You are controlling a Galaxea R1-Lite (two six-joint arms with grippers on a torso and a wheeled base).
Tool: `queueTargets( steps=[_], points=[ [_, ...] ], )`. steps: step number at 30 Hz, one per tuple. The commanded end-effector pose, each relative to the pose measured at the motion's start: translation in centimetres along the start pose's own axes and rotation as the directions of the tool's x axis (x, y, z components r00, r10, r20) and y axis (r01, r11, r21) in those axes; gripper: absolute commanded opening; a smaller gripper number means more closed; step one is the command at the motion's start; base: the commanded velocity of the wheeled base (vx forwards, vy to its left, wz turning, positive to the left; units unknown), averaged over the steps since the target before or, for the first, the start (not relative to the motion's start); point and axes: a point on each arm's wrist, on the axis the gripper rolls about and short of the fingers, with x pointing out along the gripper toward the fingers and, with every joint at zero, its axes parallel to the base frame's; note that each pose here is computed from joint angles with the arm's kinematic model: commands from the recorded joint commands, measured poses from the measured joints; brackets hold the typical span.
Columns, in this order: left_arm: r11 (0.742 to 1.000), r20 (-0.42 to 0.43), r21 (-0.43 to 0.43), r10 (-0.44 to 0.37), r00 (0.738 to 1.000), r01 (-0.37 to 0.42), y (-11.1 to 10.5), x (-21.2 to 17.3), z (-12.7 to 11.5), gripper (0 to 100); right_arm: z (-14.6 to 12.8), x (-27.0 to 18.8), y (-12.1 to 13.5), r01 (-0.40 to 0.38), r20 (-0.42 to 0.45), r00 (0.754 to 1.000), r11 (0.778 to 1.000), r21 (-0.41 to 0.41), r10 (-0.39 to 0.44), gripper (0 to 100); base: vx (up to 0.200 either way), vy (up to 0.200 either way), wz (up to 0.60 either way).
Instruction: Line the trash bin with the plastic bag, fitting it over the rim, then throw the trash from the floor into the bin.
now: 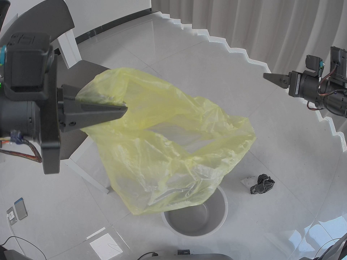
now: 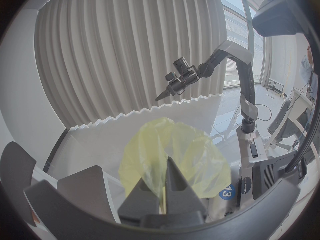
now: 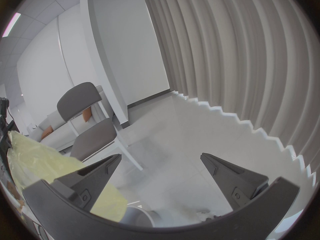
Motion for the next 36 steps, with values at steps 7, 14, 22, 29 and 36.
queueTargets(
  steps=[7,14,22,29,36],
  points=[
    [1.0,0.041,0.012,0.01,0.999,-0.01,0.4,0.0,1.4,0,-4.1,2.7,3.0,-0.122,-0.145,0.981,0.992,0.04,0.126,100,0.0,0.0,0.0],
    [1.0,0.063,0.018,0.003,0.998,-0.004,0.3,-0.4,2.0,0,-5.2,5.7,2.7,-0.133,-0.175,0.973,0.984,0.117,0.152,100,0.0,0.0,0.0],
    [1.0,0.042,0.015,-0.007,0.999,0.006,0.0,0.0,1.4,0,-5.3,3.6,2.9,-0.134,-0.183,0.971,0.984,0.119,0.154,100,0.0,0.0,0.0],
    [1.0,0.057,0.011,0.009,0.998,-0.01,0.2,-0.4,1.6,0,-5.7,0.2,4.2,-0.175,-0.19,0.963,0.979,0.105,0.193,100,0.0,0.0,0.0],
    [0.998,0.059,-0.001,0.061,0.996,-0.061,0.8,-1.4,1.5,0,-5.4,-2.0,4.5,-0.187,-0.172,0.964,0.977,0.101,0.202,100,0.0,0.0,0.0]
  ],
)
